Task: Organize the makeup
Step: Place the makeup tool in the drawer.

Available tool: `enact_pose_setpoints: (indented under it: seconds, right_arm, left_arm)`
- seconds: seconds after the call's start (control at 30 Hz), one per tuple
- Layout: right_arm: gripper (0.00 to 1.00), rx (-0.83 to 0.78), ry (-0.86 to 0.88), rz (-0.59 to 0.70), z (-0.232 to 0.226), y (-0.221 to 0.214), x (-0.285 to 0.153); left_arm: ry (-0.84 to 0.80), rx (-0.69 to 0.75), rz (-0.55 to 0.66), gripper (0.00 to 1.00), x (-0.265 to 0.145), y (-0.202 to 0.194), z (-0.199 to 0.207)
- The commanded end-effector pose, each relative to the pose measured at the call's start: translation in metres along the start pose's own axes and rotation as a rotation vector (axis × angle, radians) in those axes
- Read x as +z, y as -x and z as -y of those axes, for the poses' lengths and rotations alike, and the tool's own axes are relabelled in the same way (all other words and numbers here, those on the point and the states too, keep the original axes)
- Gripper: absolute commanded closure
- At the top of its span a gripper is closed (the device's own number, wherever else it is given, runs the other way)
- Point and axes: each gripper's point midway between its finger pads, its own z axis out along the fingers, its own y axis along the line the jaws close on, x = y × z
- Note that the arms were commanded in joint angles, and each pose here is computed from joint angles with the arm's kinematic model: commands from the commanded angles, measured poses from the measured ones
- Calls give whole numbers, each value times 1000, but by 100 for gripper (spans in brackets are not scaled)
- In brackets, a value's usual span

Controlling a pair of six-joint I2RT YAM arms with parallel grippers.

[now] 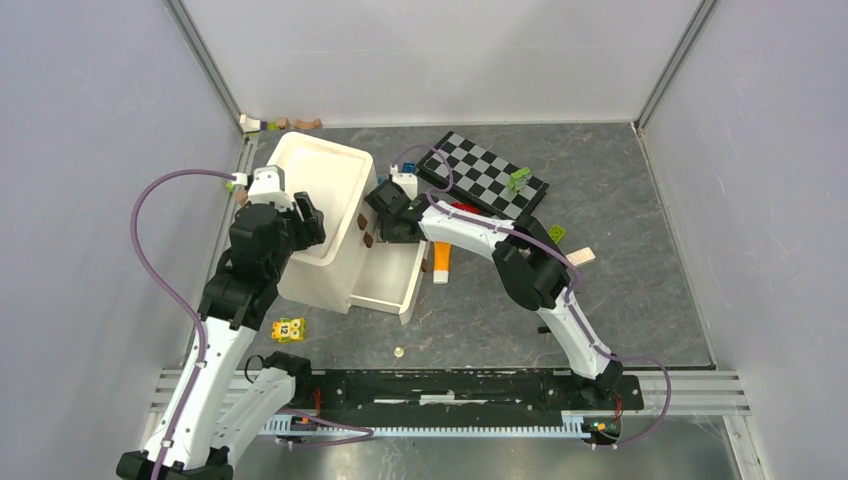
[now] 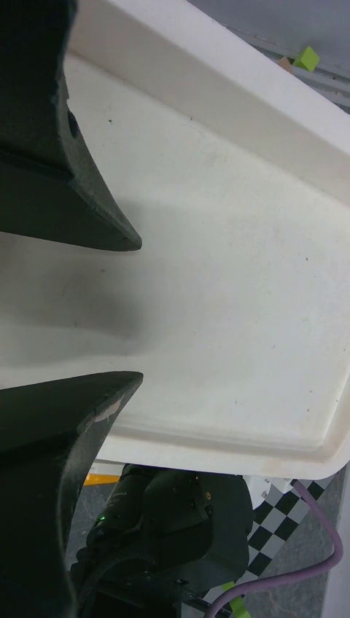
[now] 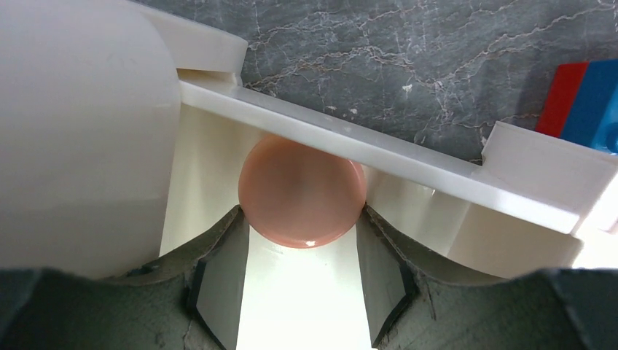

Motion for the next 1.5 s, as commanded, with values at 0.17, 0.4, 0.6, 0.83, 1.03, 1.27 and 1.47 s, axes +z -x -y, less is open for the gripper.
enact_pose_setpoints:
  seconds: [0.17,0.4,0.6,0.83,1.03,1.27,1.47]
  right_arm:
    - [46,29,15,20,-2,6,-2]
    - [30,45,62,78,-14,32,-23]
    - [23,48,80,119,-15,49,-42]
    - [22,48,105,186,-8,69,-79]
    - [2,18,144,239,7,76,-121]
    - [2,-85,149,206,40,56,-163]
    - [2,-78,297,122,41,18,-202]
  left_arm:
    - [8,-22,-32,32,0,-10,-2]
    - [12,-21,-33,32,0,-10,-3]
    - [16,-21,-32,31,0,-10,-4]
    - [18,-17,-42,32,2,-12,-4]
    - [19,-14,-49,32,3,-14,-4]
    - [-2,-13,-63,34,5,-17,0]
    - [-18,-11,-75,34,6,-20,3]
